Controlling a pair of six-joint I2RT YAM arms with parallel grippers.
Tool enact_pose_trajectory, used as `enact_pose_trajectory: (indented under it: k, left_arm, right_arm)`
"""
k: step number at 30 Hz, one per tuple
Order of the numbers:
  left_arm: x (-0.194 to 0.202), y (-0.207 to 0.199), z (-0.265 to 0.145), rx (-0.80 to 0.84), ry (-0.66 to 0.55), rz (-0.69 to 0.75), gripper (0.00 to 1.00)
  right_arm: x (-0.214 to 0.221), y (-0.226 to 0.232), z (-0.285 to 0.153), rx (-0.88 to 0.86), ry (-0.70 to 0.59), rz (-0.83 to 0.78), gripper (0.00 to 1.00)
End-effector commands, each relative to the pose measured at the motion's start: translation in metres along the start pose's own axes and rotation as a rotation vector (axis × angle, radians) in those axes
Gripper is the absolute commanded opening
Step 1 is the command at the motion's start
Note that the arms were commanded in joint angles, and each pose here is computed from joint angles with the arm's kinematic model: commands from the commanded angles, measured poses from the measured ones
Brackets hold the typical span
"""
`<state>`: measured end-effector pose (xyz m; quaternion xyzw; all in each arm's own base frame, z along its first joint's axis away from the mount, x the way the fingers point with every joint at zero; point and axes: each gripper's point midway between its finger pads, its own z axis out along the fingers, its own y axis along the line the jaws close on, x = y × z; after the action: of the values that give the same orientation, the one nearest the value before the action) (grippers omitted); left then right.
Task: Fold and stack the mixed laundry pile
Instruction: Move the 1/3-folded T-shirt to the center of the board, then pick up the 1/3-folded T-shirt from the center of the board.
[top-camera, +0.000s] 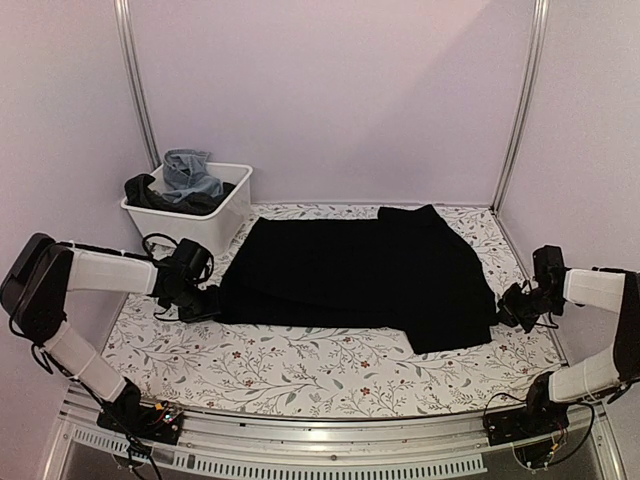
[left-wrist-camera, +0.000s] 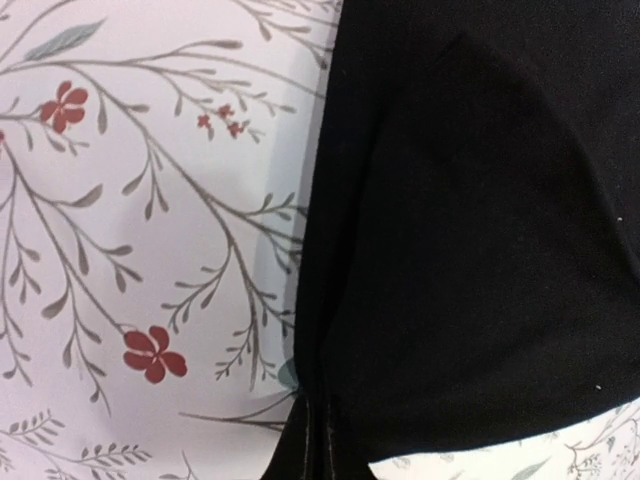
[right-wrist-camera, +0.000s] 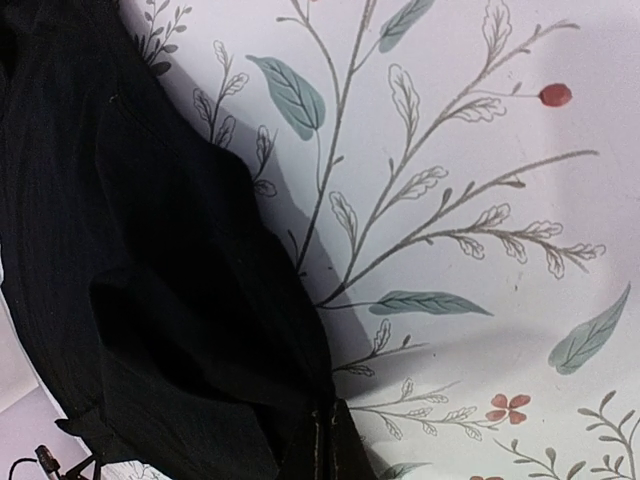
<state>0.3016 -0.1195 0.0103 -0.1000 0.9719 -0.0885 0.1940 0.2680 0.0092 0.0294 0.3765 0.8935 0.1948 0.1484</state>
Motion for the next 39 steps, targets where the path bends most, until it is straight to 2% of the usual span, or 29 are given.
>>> enact_pose_trajectory:
  k: [1,2,3,4,5,6,9,11,15,18,22,28,33,37,39]
  left_arm:
    - [0.026,0.021,-0.009,-0.061,0.066,-0.033,0.00]
    - [0.026,0.022,-0.010,-0.066,0.065,-0.036,0.00]
    - [0.025,0.023,-0.011,-0.070,0.061,-0.037,0.00]
    - [0.023,0.021,-0.012,-0.064,0.052,-0.038,0.09]
    - [0.020,0.016,-0.015,-0.045,0.039,-0.029,0.29]
    - [0.015,0.010,-0.020,-0.027,0.016,-0.019,0.40]
    - [-0.009,-0.016,-0.047,0.044,-0.102,0.027,0.64]
    - [-0.022,-0.034,-0.065,0.094,-0.167,0.059,0.70]
    - [-0.035,-0.090,-0.091,0.260,-0.253,0.157,0.70]
    - [-0.023,-0.150,-0.098,0.416,-0.262,0.263,0.64]
    - [0.023,-0.250,-0.099,0.660,-0.204,0.403,0.54]
    - [0.100,-0.368,-0.070,0.787,-0.092,0.583,0.43]
    - [0.138,-0.413,-0.041,0.798,-0.040,0.638,0.41]
    - [0.160,-0.419,-0.018,0.754,-0.008,0.667,0.42]
    - [0.168,-0.418,-0.006,0.730,0.011,0.670,0.42]
  right_arm:
    - [0.019,-0.012,-0.006,0.032,0.050,0.019,0.00]
    - [0.021,-0.012,-0.006,0.025,0.055,0.018,0.00]
    - [0.020,-0.008,-0.006,0.012,0.058,0.006,0.05]
    - [0.018,-0.003,-0.006,-0.009,0.062,-0.009,0.14]
    - [0.017,0.003,-0.007,-0.026,0.072,-0.032,0.25]
    - [0.016,0.007,-0.008,-0.036,0.077,-0.051,0.38]
    - [0.012,0.019,-0.021,-0.077,0.055,-0.102,0.63]
    - [0.011,0.026,-0.034,-0.097,0.034,-0.131,0.69]
    - [0.028,0.031,-0.047,-0.126,0.062,-0.176,0.66]
    - [0.052,0.023,-0.036,-0.103,0.119,-0.184,0.59]
    - [0.064,0.004,-0.019,-0.048,0.148,-0.161,0.55]
    - [0.048,-0.005,-0.016,0.018,0.052,-0.170,0.55]
    - [0.056,-0.007,-0.008,0.011,0.073,-0.163,0.53]
    - [0.068,-0.014,0.003,0.017,0.124,-0.156,0.45]
    - [0.068,-0.015,0.003,0.025,0.128,-0.160,0.44]
